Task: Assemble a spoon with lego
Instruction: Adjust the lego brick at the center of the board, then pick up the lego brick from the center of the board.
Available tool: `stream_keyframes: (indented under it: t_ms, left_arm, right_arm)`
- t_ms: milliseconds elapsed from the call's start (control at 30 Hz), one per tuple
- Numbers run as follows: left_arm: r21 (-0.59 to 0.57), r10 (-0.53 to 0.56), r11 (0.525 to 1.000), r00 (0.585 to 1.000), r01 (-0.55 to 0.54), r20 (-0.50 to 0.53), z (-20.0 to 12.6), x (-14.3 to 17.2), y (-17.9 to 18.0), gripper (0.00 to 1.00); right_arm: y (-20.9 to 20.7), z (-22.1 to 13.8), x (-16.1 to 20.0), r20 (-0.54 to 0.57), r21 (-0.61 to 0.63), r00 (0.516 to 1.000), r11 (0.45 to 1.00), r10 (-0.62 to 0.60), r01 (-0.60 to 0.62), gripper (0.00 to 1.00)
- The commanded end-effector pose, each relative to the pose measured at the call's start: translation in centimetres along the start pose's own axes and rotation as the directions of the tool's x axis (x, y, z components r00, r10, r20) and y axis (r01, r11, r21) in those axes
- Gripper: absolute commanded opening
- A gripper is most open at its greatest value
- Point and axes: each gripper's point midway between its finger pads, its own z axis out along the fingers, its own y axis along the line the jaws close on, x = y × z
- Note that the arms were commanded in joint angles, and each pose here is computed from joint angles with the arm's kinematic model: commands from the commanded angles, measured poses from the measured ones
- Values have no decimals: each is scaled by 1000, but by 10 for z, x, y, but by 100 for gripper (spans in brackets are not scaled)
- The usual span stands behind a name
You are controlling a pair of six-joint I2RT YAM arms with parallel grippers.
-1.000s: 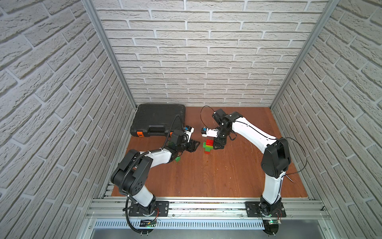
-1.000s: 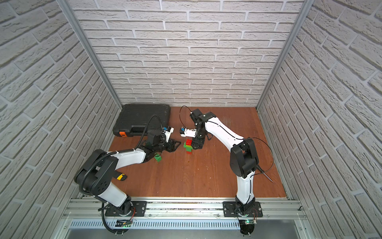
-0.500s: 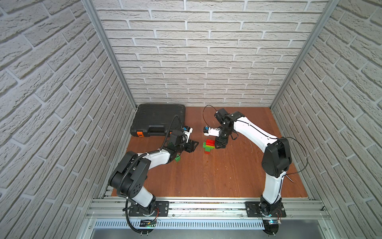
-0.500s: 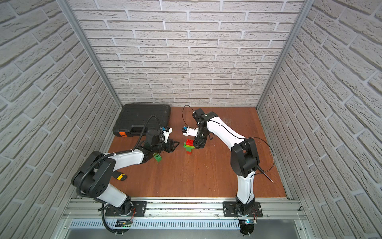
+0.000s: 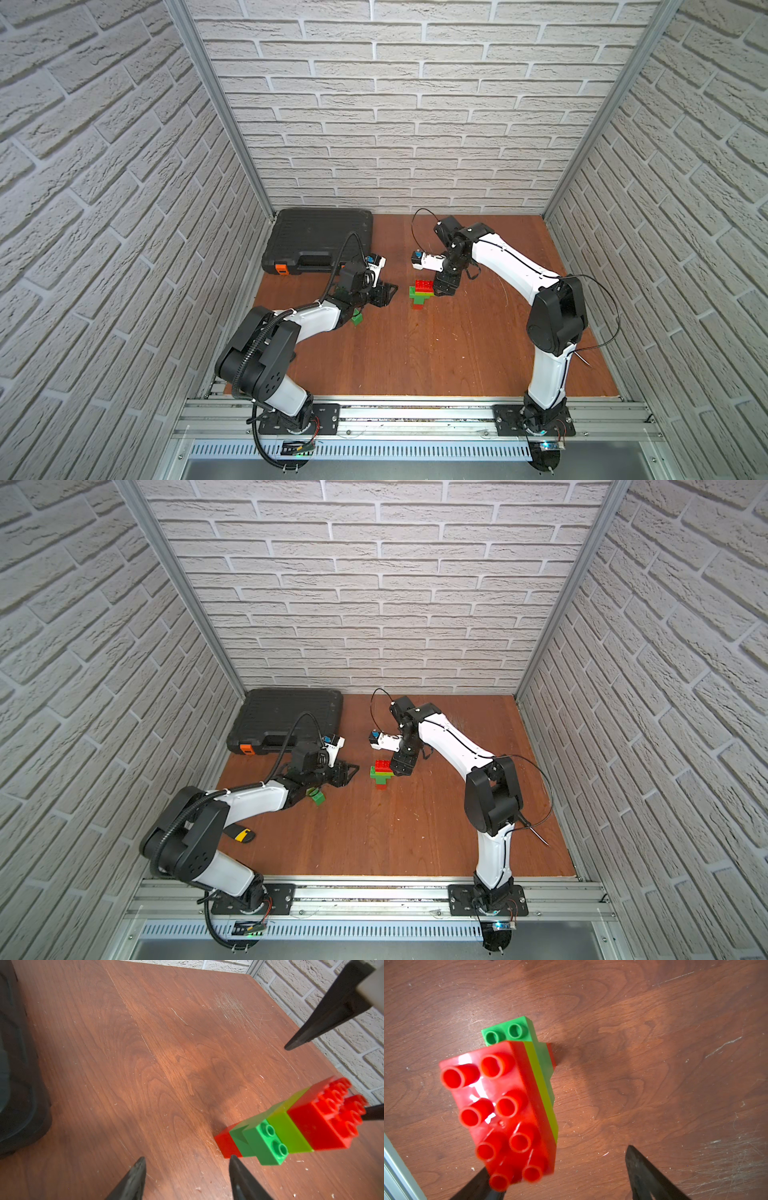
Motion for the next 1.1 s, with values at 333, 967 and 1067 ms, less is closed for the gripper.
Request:
stream_keyframes:
  t_ms: [333, 967, 1067]
  left_arm:
    - [-76, 74, 994, 991, -83, -110, -45, 14, 4, 67]
    - [-260, -236, 954, 909, 150, -343, -63, 73, 46, 78]
    - [-292, -244, 947, 895, 136, -373, -62, 81, 47, 78]
  right_arm:
    - [14, -27, 7, 89, 36, 996, 999, 10, -13, 86]
    - [41, -79, 21, 285, 89, 955, 990, 82, -112, 87]
    - [39, -82, 20, 288, 93, 954, 990, 79, -110, 87]
